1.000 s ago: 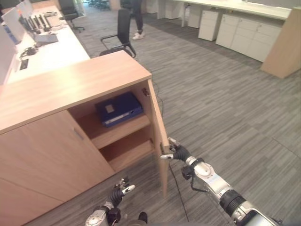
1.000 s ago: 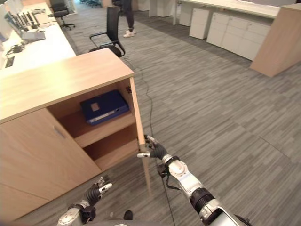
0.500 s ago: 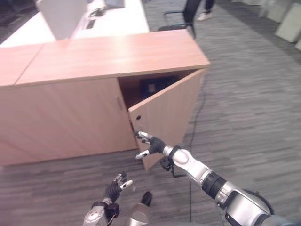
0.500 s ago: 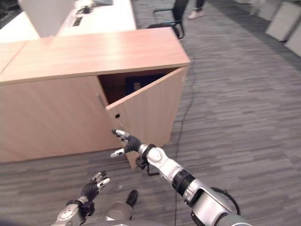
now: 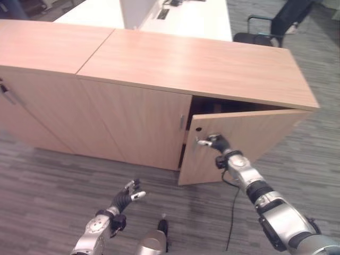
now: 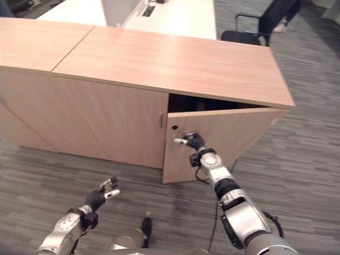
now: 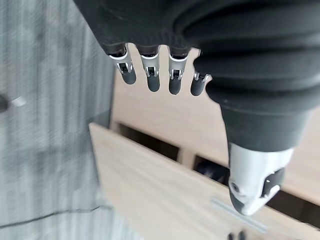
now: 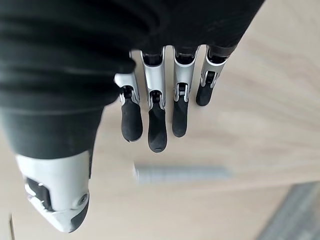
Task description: Put the empty folder in the office cabinet
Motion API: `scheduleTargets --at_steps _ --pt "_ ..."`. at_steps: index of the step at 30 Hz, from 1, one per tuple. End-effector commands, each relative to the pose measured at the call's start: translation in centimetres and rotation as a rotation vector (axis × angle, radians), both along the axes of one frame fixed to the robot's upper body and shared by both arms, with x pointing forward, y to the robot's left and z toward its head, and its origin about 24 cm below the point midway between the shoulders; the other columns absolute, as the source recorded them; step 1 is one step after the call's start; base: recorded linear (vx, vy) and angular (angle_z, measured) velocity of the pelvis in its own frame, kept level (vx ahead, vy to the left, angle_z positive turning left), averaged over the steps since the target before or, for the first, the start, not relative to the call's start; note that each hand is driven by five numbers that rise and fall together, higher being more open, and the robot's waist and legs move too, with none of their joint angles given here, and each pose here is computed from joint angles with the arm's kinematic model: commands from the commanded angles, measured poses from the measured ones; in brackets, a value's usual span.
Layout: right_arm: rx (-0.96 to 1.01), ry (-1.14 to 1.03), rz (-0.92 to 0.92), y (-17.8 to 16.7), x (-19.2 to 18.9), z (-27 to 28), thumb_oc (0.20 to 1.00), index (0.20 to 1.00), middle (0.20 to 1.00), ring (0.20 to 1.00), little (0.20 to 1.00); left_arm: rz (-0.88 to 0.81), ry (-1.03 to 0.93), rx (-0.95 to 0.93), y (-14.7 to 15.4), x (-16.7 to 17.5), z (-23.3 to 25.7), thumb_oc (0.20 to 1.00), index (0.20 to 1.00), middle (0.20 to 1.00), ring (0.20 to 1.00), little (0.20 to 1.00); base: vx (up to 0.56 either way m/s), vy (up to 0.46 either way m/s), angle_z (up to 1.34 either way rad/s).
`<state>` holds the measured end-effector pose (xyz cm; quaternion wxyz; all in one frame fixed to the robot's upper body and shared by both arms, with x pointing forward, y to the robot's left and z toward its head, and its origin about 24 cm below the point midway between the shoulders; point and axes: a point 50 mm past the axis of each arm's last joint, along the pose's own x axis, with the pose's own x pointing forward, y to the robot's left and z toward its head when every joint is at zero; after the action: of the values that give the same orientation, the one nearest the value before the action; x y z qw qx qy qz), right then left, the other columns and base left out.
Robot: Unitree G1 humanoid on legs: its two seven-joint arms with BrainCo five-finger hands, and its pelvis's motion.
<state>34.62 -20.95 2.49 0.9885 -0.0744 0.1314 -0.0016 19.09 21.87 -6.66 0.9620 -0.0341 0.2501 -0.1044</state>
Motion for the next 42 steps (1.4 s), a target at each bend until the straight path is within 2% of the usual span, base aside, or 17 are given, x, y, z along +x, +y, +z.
scheduleTargets --at_steps 1,7,17,23,25,26,30,31,32,35,37,39,42 --pt "0.021 -0.186 -0.178 -4.8 1.7 5.3 1.0 1.0 1.0 1.0 1.0 -0.077 -0.023 0.0 0.0 -0.8 0.4 1.0 1.0 1.0 1.0 1.0 0.2 -0.131 1.54" --pt "-0.038 -0.121 -0.271 -8.3 1.3 5.6 1.0 1.0 1.0 1.0 1.0 -0.055 0.007 -0.018 0.3 -1.7 -0.1 1.0 1.0 1.0 1.0 1.0 0.11 -0.112 0.95" --pt "-0.081 -0.072 -0.318 -9.9 0.9 5.5 1.0 1.0 1.0 1.0 1.0 -0.09 0.03 -0.042 -0.9 -2.2 -0.5 1.0 1.0 1.0 1.0 1.0 0.03 -0.065 0.14" --pt "-0.024 -0.063 -0.314 -9.1 0.4 4.0 1.0 1.0 1.0 1.0 1.0 -0.079 0.034 -0.046 -1.2 -2.1 -0.7 1.0 1.0 1.0 1.0 1.0 0.01 -0.015 0.12" --pt "0.058 -0.07 -0.252 -6.7 -0.5 1.7 1.0 1.0 1.0 1.0 1.0 -0.037 0.035 -0.039 -1.0 -2.1 -0.9 1.0 1.0 1.0 1.0 1.0 0.0 0.0 0.0" --pt "0.058 -0.068 -0.253 -6.6 -0.6 1.6 1.0 1.0 1.0 1.0 1.0 -0.037 0.037 -0.037 -0.9 -2.2 -1.0 1.0 1.0 1.0 1.0 1.0 0.0 0.0 0.0" --pt "0.163 0.0 -0.205 -4.1 -5.1 -3.7 1.0 1.0 1.0 1.0 1.0 0.041 0.028 -0.051 -0.8 -2.2 -1.2 1.0 1.0 1.0 1.0 1.0 0.0 0.0 0.0" --pt "0.17 0.052 -0.204 -3.6 -7.2 -5.7 1.0 1.0 1.0 1.0 1.0 0.064 0.026 -0.052 -0.6 -2.3 -1.3 1.0 1.0 1.0 1.0 1.0 -0.01 0.014 -0.1" --pt "0.186 0.142 -0.19 -3.1 -11.1 -8.5 1.0 1.0 1.0 1.0 1.0 0.095 0.034 -0.046 -0.3 -2.6 -1.6 1.0 1.0 1.0 1.0 1.0 -0.01 0.014 -0.19" --pt "0.163 0.236 -0.144 -2.4 -14.8 -10.6 1.0 1.0 1.0 1.0 1.0 0.122 0.041 -0.032 0.1 -3.1 -1.9 1.0 1.0 1.0 1.0 1.0 -0.01 0.006 -0.23" --pt "0.069 0.344 -0.068 -2.5 -18.1 -12.1 1.0 1.0 1.0 1.0 1.0 0.131 0.058 -0.003 0.4 -3.6 -2.3 1.0 1.0 1.0 1.0 1.0 -0.03 0.003 -0.33" --pt "0.033 0.418 -0.048 -2.4 -19.5 -13.2 1.0 1.0 1.0 1.0 1.0 0.134 0.08 0.019 0.5 -3.8 -2.8 1.0 1.0 1.0 1.0 1.0 -0.03 0.011 -0.62" --pt "0.006 0.462 -0.021 -2.4 -19.9 -13.7 1.0 1.0 1.0 1.0 1.0 0.14 0.087 0.027 0.4 -3.8 -2.9 1.0 1.0 1.0 1.0 1.0 -0.02 0.003 -0.36"
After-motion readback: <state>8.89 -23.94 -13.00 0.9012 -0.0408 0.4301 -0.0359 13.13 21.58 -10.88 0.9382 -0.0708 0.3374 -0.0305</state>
